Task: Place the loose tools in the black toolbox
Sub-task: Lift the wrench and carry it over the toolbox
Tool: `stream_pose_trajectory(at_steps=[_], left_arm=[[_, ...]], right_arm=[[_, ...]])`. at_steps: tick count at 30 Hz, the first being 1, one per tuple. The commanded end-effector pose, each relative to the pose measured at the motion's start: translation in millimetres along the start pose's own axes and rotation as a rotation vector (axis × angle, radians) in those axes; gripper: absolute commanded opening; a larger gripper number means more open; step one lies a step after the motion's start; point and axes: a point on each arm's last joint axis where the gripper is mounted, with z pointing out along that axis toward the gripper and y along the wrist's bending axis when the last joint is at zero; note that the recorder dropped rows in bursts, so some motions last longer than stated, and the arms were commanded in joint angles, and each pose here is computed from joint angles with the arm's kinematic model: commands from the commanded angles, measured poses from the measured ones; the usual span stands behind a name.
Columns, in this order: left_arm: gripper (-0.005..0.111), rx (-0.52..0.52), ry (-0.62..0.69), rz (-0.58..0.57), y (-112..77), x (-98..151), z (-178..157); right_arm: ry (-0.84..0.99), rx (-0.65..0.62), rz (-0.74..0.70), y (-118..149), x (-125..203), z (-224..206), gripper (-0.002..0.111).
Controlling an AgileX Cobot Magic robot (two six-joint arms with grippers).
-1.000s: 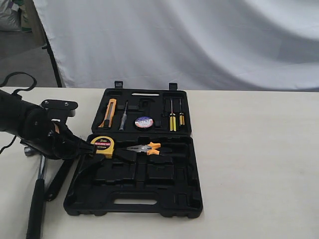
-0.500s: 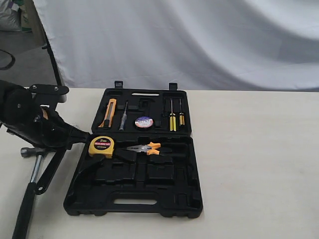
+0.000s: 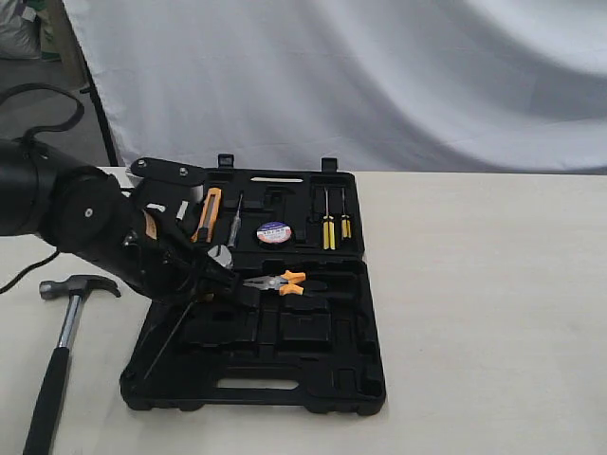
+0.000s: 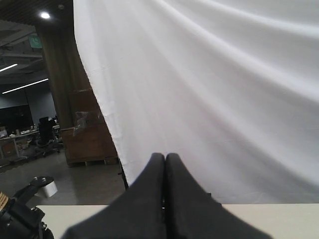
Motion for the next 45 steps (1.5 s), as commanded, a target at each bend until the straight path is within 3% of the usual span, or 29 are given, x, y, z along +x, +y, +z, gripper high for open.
stream_pose_trajectory(at_steps=[1,6,27,45], left_arm=[[0.000,0.040,-0.021,0.047,-21.1,1.0,1.1],[0.000,0.043,0.001,0.059,-24.7,5.0,11.0],[0.002,0.039,0.019,-0.092,-23.5,12.0,40.8],[0.057,0.040,0.016,-0.069,-23.7,11.2,40.6]], right_arm=[[-0.003,-0.004,-0.010,0.1,0.4,-0.9,0.000],[-0.003,-0.004,-0.010,0.1,0.4,-0.9,0.000],[-0.003,-0.004,-0.010,0.1,0.4,-0.9,0.000],[-0.006,-0.003,-0.010,0.0,0.2,-0.9,0.000]])
